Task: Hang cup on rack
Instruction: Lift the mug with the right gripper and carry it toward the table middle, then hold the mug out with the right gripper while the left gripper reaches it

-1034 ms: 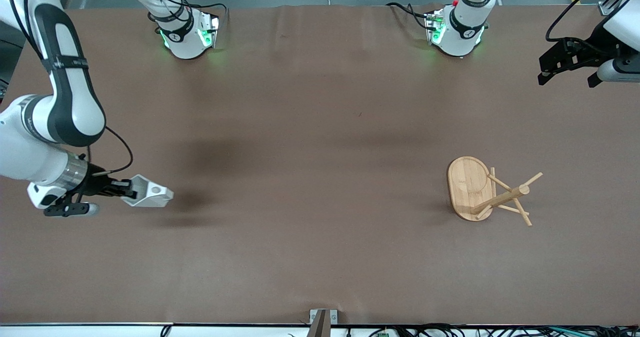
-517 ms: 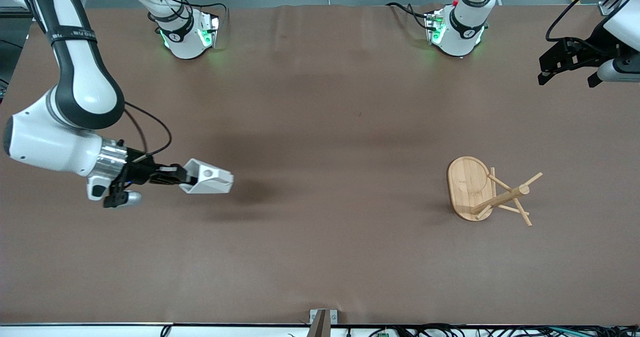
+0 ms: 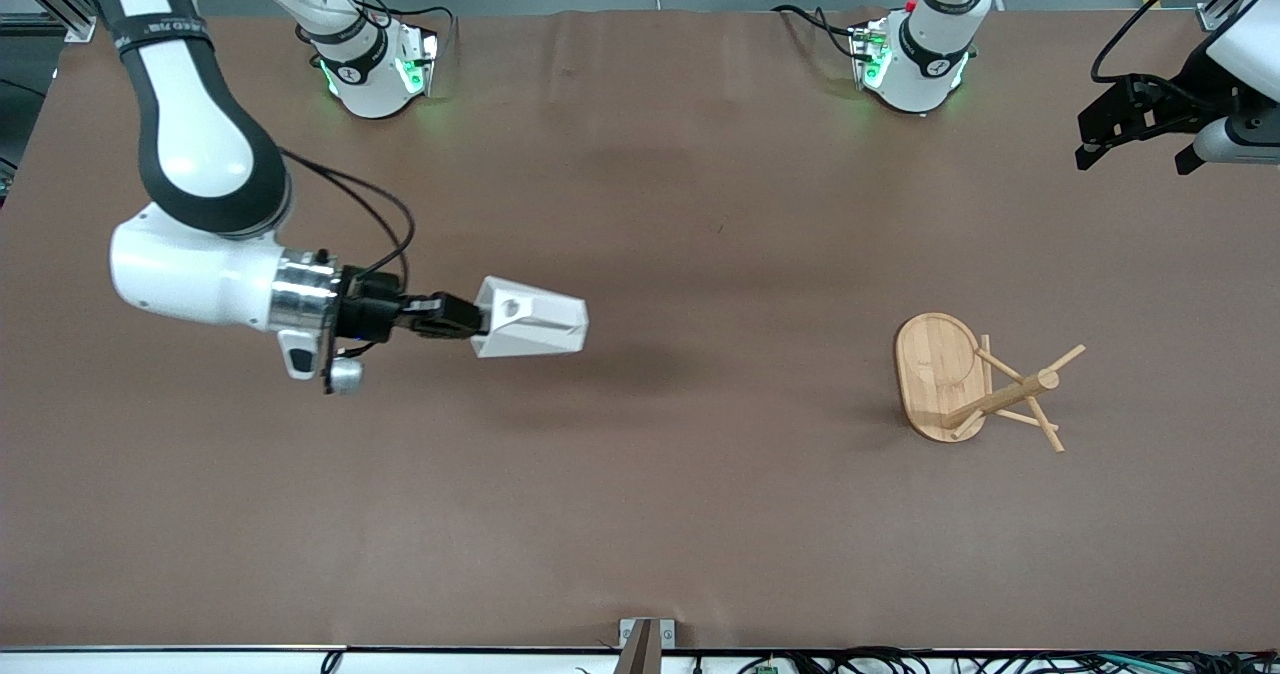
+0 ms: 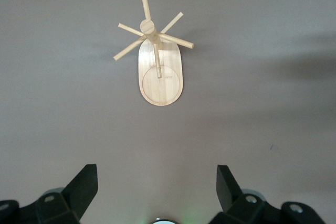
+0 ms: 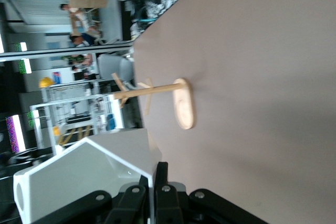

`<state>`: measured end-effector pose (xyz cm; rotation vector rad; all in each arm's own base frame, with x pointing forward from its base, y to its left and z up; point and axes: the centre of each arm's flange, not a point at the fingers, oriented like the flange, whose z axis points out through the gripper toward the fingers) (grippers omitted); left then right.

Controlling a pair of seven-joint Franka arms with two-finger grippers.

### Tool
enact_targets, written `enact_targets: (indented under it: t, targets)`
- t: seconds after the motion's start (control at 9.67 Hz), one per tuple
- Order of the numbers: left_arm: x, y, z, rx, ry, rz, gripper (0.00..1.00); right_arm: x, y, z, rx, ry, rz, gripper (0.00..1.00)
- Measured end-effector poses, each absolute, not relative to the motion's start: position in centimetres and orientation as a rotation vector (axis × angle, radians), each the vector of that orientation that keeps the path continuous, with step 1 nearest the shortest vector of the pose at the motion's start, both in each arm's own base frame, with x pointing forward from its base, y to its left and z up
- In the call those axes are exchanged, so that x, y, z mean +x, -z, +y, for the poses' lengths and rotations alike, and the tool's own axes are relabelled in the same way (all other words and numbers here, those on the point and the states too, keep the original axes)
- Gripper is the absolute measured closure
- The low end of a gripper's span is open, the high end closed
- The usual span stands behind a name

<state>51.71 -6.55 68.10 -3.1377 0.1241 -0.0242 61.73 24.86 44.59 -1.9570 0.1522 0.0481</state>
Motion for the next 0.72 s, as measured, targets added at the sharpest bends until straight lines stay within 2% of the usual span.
enact_targets:
  t: [0.31, 0.72]
  targets:
    - [51.6, -68.1, -7.2, -3.137, 0.025, 0.142, 0.0, 60.6, -44.2, 30.9, -1.833, -0.127, 0.163, 0.96]
    - [49.7, -67.6, -16.9, -3.187, -0.01, 0.433, 0.0, 59.4, -41.6, 36.3, -1.779, -0.225, 0.158, 0.96]
